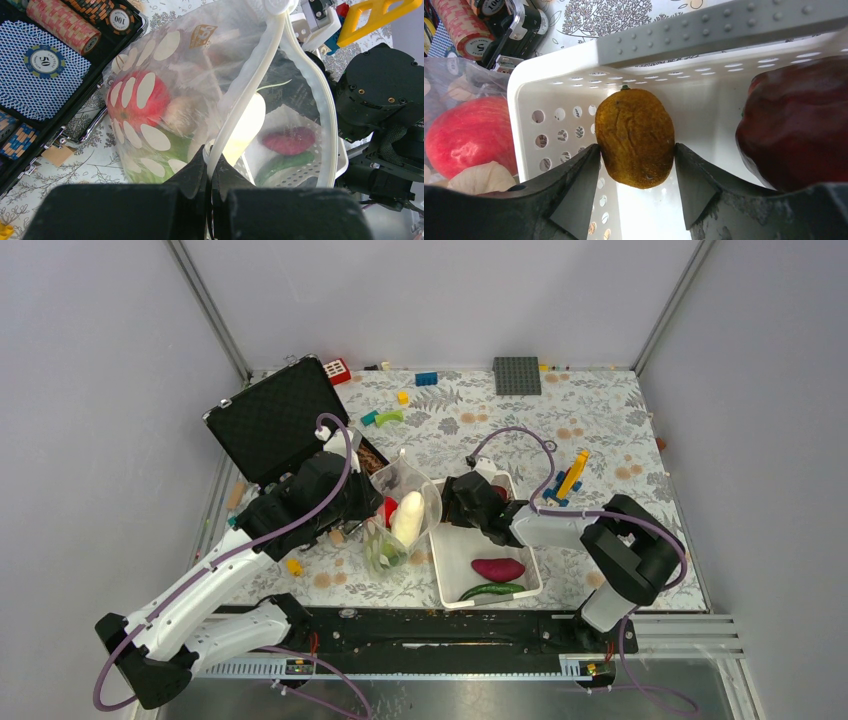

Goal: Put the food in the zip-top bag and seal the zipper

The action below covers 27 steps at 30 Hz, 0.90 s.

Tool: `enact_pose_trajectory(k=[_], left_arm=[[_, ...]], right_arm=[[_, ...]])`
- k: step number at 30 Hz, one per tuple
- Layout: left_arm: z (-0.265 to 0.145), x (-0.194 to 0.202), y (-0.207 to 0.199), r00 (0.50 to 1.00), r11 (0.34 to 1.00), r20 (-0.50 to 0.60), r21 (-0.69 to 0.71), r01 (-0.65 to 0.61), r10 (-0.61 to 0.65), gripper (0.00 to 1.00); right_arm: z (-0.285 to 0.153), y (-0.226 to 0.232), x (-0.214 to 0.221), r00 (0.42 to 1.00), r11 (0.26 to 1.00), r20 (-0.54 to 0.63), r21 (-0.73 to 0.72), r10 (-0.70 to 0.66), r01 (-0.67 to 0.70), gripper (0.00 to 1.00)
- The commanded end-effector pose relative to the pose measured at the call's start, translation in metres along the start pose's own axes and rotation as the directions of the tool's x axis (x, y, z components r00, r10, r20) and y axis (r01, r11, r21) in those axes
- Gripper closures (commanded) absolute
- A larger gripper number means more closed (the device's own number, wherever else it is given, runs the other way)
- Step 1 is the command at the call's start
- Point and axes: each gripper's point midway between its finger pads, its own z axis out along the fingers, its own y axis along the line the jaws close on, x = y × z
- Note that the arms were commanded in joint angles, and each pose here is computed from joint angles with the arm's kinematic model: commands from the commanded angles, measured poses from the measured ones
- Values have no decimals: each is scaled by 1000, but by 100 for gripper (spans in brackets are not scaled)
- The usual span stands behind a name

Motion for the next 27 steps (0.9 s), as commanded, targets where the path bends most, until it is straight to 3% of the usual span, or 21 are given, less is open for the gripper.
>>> enact_pose_trajectory(k=[1,13,22,27], left_arm=[[2,-8,-6,1000,1000,30,26,-1,1,99],[3,-9,-7,1000,1000,32,31,-1,0,100],[1,-10,-8,999,999,37,38,0,-2,100],[-1,-10,-10,999,999,37,48,0,-2,100]], right_arm=[[4,16,-19,998,999,46,-31,46,-45,39],[-17,12,-32,994,999,101,-34,31,-27,74],[-74,-2,-72,965,1000,260,4,-11,11,78],[-116,17,-112,919,996,393,-72,-17,49,78]])
